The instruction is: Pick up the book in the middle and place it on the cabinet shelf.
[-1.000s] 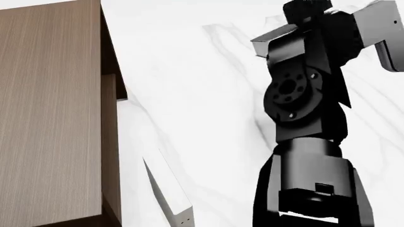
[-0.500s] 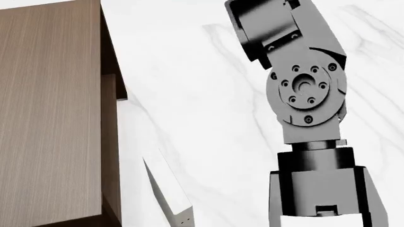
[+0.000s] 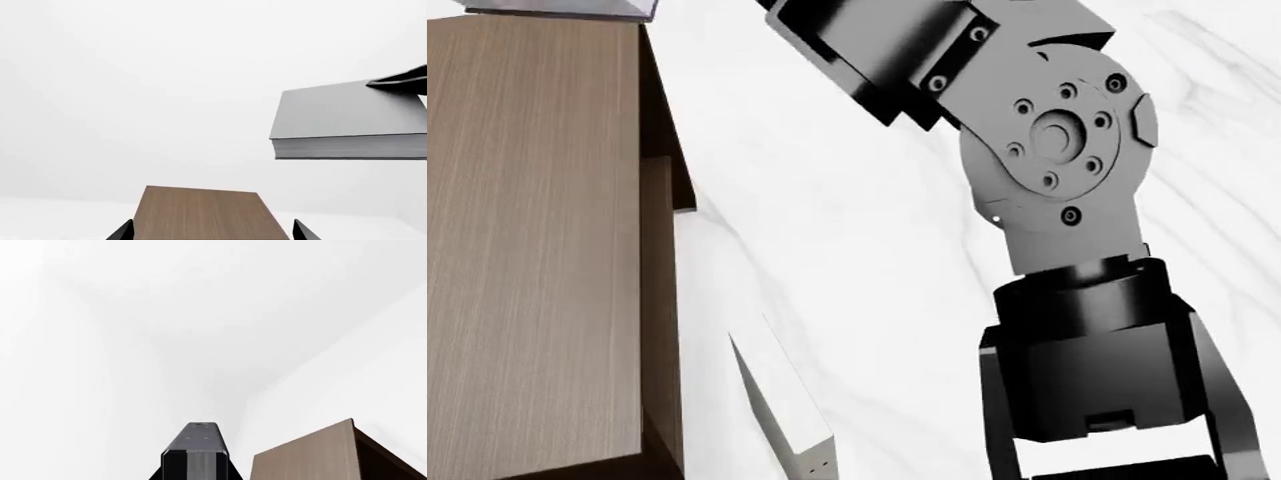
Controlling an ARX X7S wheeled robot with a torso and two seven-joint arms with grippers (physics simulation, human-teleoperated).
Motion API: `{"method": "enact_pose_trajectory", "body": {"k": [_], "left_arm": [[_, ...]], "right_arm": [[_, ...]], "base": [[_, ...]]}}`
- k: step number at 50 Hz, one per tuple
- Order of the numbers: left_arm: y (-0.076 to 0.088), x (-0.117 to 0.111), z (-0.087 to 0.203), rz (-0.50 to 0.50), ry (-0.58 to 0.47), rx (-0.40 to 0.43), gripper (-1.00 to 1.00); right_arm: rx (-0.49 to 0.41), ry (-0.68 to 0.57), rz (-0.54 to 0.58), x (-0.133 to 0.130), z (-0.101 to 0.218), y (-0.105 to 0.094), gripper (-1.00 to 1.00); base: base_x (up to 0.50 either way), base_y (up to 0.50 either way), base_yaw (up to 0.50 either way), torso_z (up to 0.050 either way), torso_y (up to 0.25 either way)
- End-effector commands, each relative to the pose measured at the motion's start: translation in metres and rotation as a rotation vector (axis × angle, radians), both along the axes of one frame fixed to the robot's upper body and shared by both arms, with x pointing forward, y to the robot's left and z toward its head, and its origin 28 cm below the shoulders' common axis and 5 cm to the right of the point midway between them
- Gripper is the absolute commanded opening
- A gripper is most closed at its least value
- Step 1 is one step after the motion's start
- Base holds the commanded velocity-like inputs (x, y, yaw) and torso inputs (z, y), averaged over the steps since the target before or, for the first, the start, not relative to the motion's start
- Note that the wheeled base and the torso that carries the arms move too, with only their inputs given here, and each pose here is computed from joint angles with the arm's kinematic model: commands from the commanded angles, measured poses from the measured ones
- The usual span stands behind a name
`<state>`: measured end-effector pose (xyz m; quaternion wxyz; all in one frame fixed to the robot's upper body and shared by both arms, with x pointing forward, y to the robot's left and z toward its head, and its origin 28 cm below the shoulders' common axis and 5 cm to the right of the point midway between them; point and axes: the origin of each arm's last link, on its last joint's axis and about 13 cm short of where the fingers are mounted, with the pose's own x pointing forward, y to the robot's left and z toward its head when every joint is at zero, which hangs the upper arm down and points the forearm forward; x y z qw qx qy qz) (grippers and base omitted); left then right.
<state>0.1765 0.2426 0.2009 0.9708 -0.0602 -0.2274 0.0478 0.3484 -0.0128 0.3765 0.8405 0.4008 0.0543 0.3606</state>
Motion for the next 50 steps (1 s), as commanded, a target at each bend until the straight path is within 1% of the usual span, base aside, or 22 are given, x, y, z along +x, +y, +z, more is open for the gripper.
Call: {"method": "enact_pose_trajectory", "body": {"k": [1, 3, 20, 37, 50], "left_arm": [[0.0, 0.0, 0.0, -0.003, 0.001, -0.001, 1.0], [0.0, 0.0, -0.001, -0.004, 0.003, 0.001, 1.0], [0.0, 0.0, 0.0, -0.003, 0.002, -0.004, 1.0], [0.001, 0.0, 0.0, -0.002, 0.003, -0.009, 1.0], [0.002, 0.0, 0.001, 0.001, 0.0, -0.017, 1.0]], "right_arm": [[-0.022, -0.007, 0.093, -0.007, 0.013, 0.011, -1.0], [-0.034, -0.001, 0.095, -0.006, 0.013, 0.013, -1.0], [-0.048, 0.047, 0.128, -0.001, 0.008, 0.037, -1.0], [-0.073, 0.133, 0.159, 0.011, -0.018, 0.06, -1.0], [-0.099, 0.165, 0.159, 0.015, -0.028, 0.067, -1.0]], "base": [[0.0, 0.0, 0.0, 0.0, 0.0], [0.0, 0.0, 0.0, 0.0, 0.0], [0.0, 0.0, 0.0, 0.0, 0.001], [0.0, 0.0, 0.0, 0.001, 0.001], [0.0, 0.0, 0.0, 0.0, 0.002]]}}
